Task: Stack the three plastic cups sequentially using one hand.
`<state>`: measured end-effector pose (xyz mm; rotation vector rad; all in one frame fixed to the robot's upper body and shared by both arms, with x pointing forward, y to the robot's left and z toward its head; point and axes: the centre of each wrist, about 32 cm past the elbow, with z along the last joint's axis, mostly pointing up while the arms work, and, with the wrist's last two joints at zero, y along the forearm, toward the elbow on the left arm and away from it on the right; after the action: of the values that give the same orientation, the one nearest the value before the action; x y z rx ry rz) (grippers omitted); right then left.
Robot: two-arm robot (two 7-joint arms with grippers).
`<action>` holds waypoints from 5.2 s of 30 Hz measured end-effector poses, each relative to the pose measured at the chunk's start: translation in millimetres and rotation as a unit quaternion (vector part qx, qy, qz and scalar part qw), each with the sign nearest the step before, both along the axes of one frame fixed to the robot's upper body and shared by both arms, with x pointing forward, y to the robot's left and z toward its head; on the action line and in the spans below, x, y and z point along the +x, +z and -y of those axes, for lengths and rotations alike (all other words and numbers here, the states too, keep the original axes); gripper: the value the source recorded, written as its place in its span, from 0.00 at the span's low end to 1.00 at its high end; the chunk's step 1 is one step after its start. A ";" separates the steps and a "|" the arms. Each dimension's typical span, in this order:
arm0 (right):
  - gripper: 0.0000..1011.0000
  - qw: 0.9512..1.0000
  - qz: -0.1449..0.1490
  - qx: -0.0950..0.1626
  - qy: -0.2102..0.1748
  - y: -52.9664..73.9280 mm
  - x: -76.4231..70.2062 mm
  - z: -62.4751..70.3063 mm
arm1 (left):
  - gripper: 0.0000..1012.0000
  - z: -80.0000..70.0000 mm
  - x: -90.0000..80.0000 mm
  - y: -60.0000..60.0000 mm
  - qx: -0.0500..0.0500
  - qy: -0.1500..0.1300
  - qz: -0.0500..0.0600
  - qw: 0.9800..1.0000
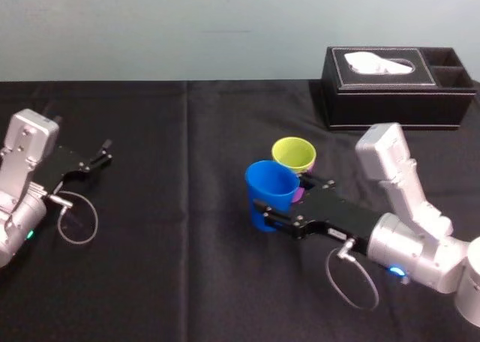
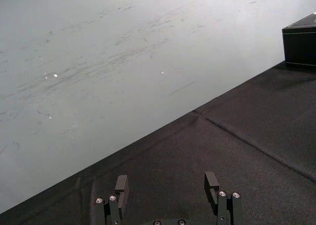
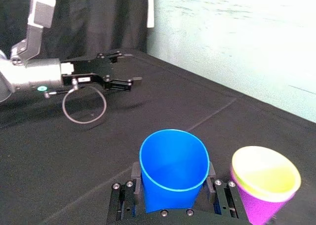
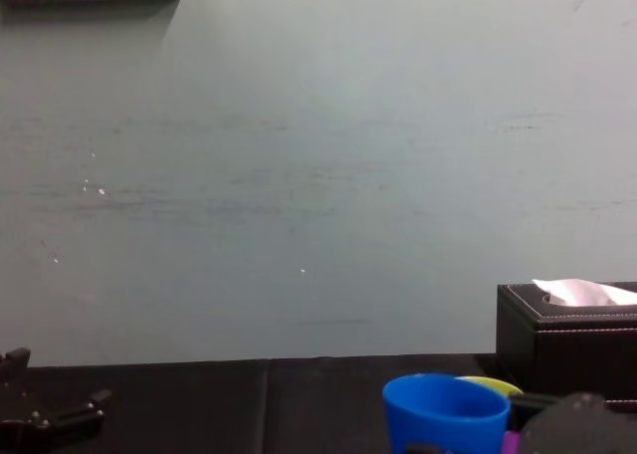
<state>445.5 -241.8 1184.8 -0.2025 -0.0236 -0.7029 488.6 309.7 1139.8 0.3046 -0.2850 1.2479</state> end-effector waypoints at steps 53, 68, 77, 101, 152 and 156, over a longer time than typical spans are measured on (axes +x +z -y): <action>0.72 0.997 0.003 -0.018 -0.079 56.4 58.6 21.1 | 1.00 0.0 0.0 0.0 0.000 0.000 0.000 1.000; 0.72 0.997 -0.004 -0.026 -0.079 46.5 61.9 19.7 | 1.00 0.0 0.0 0.0 0.000 0.000 0.000 1.000; 0.72 0.997 -0.008 -0.028 -0.077 39.9 64.7 18.5 | 1.00 0.0 0.0 0.0 0.000 0.000 0.000 1.000; 0.89 0.997 -0.011 -0.027 -0.074 36.7 65.9 18.3 | 1.00 0.0 0.0 0.0 0.000 0.000 0.000 1.000; 0.99 0.967 0.047 0.006 -0.250 11.0 -8.1 87.3 | 1.00 0.0 0.0 0.0 0.000 0.000 0.000 1.000; 0.99 0.962 0.035 -0.001 -0.270 -0.3 -8.2 94.1 | 1.00 0.0 0.0 0.0 0.000 0.000 0.000 1.000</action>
<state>437.4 -335.9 1184.6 -0.1874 -0.0380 -1.2544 488.6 309.7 1139.8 0.3045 -0.2850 1.2479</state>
